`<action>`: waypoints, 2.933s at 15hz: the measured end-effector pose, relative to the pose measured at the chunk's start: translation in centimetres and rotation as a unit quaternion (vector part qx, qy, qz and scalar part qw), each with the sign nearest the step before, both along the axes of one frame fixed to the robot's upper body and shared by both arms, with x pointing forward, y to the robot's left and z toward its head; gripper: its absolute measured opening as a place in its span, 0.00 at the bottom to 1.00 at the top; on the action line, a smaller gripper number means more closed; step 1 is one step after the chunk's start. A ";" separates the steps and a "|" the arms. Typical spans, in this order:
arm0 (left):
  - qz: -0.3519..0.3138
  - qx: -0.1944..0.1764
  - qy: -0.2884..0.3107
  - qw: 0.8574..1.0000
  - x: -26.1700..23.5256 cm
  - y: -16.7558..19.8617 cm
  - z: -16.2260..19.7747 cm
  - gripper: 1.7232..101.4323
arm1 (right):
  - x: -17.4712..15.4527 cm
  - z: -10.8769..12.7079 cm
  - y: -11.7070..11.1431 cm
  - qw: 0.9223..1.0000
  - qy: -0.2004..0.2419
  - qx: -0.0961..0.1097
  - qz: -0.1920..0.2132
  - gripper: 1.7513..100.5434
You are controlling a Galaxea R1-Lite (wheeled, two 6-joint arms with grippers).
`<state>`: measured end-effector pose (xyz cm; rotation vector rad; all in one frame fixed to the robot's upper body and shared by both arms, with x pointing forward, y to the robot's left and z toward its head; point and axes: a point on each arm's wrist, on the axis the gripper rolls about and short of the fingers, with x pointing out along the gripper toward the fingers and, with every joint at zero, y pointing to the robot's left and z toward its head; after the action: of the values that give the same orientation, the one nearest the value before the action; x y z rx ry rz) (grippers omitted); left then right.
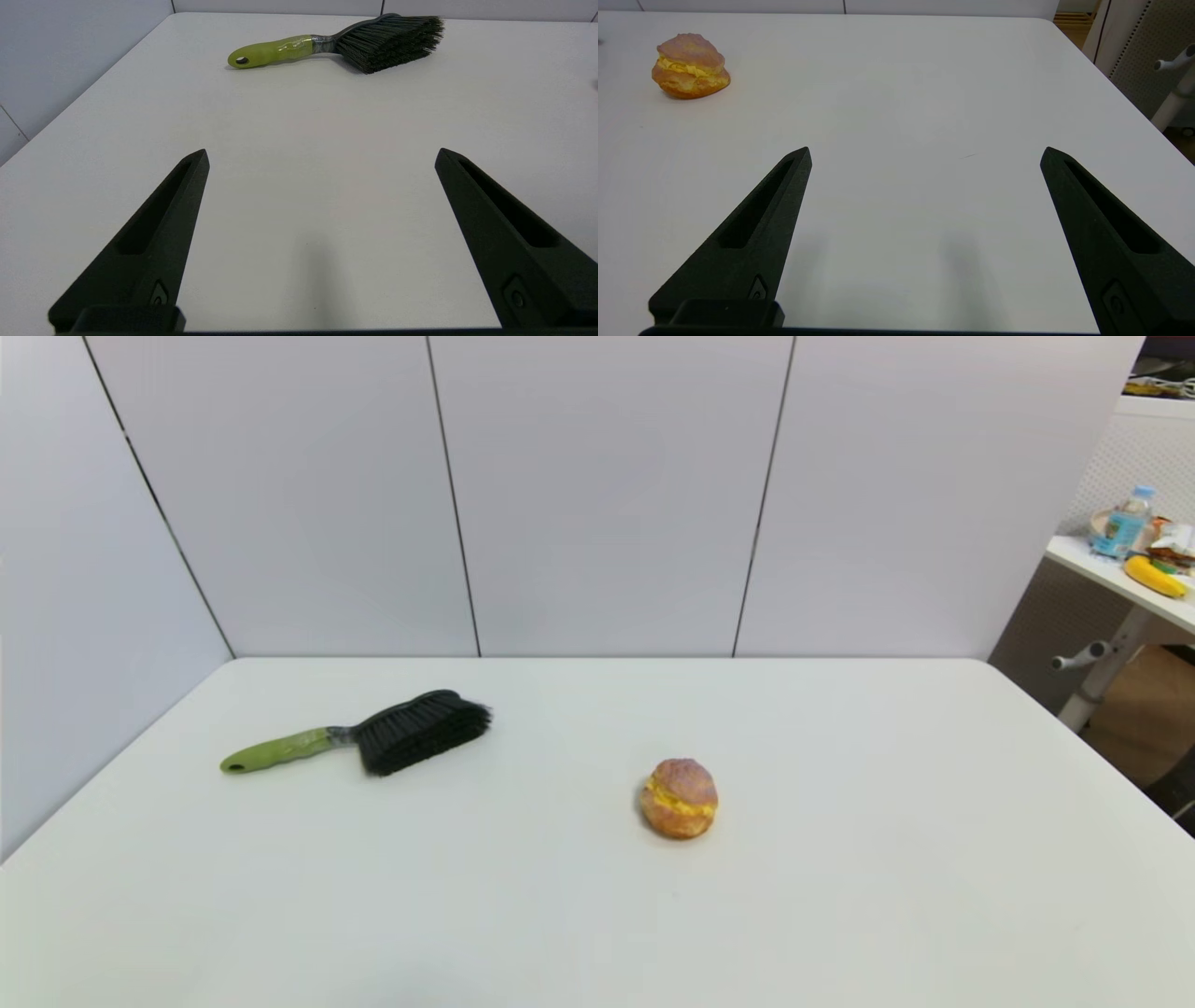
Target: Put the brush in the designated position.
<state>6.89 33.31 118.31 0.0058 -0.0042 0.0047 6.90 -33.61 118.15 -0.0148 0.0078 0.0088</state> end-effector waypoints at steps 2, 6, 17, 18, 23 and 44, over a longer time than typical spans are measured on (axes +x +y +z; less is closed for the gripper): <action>0.000 0.000 0.000 1.000 0.0 0.0 0.0 0.96 | 0.0 0.0 0.0 1.000 0.000 0.000 0.000 0.96; 0.000 0.000 0.000 1.000 0.0 0.0 0.0 0.96 | 0.0 0.0 0.0 1.000 0.000 0.000 0.000 0.96; 0.000 0.000 0.000 1.000 0.0 0.0 0.0 0.96 | 0.0 0.0 0.0 1.000 0.000 0.000 0.000 0.96; 0.000 0.000 0.000 1.000 0.0 0.0 0.0 0.96 | 0.0 0.0 0.0 1.000 0.000 0.000 0.000 0.96; 0.000 0.000 0.000 1.000 0.0 0.0 0.0 0.96 | 0.0 0.0 0.0 1.000 0.000 0.000 0.000 0.96; 0.006 0.039 -0.060 0.997 -1.4 -0.1 13.2 0.96 | 0.0 0.0 0.0 1.000 0.000 0.000 0.000 0.96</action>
<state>5.46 33.26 131.47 0.0845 -0.1250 0.0160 6.90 -33.61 118.15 -0.0148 0.0076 0.0088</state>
